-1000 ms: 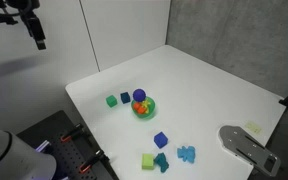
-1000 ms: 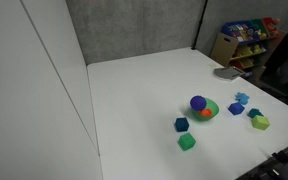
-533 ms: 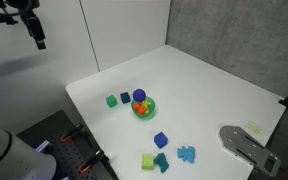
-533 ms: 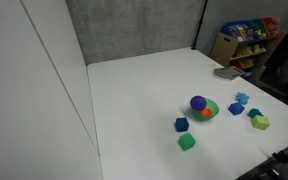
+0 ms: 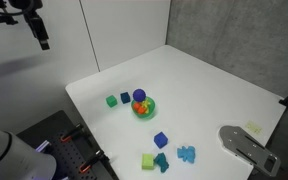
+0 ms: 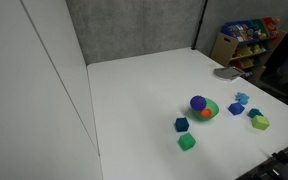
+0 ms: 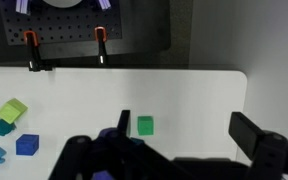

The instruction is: Remove the ball out of the green bowl

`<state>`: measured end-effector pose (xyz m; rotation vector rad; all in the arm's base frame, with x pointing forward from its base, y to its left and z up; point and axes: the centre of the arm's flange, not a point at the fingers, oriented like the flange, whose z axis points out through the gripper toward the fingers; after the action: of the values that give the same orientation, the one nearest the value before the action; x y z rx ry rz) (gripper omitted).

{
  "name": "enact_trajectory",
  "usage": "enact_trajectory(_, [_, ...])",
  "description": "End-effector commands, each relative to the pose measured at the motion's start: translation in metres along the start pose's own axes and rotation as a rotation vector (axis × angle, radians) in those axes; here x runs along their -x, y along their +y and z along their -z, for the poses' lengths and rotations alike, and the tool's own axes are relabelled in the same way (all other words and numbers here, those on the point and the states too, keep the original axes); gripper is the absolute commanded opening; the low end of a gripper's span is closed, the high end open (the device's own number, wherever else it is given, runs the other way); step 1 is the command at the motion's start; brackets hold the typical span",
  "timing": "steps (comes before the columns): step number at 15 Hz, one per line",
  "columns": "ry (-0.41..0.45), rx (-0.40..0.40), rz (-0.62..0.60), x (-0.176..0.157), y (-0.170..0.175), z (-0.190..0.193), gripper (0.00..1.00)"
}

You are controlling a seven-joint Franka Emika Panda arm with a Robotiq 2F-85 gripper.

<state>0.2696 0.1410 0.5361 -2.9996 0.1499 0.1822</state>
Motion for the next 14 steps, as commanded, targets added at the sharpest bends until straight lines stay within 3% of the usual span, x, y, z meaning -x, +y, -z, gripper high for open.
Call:
enact_trajectory(1, [0.050,0.051,0.009,-0.025,-0.004,0.003,1.00])
enact_trajectory(7, [0.129,0.139,0.017,-0.070,0.000,-0.014,1.00])
enact_trajectory(14, [0.221,0.161,0.021,-0.131,0.020,-0.040,1.00])
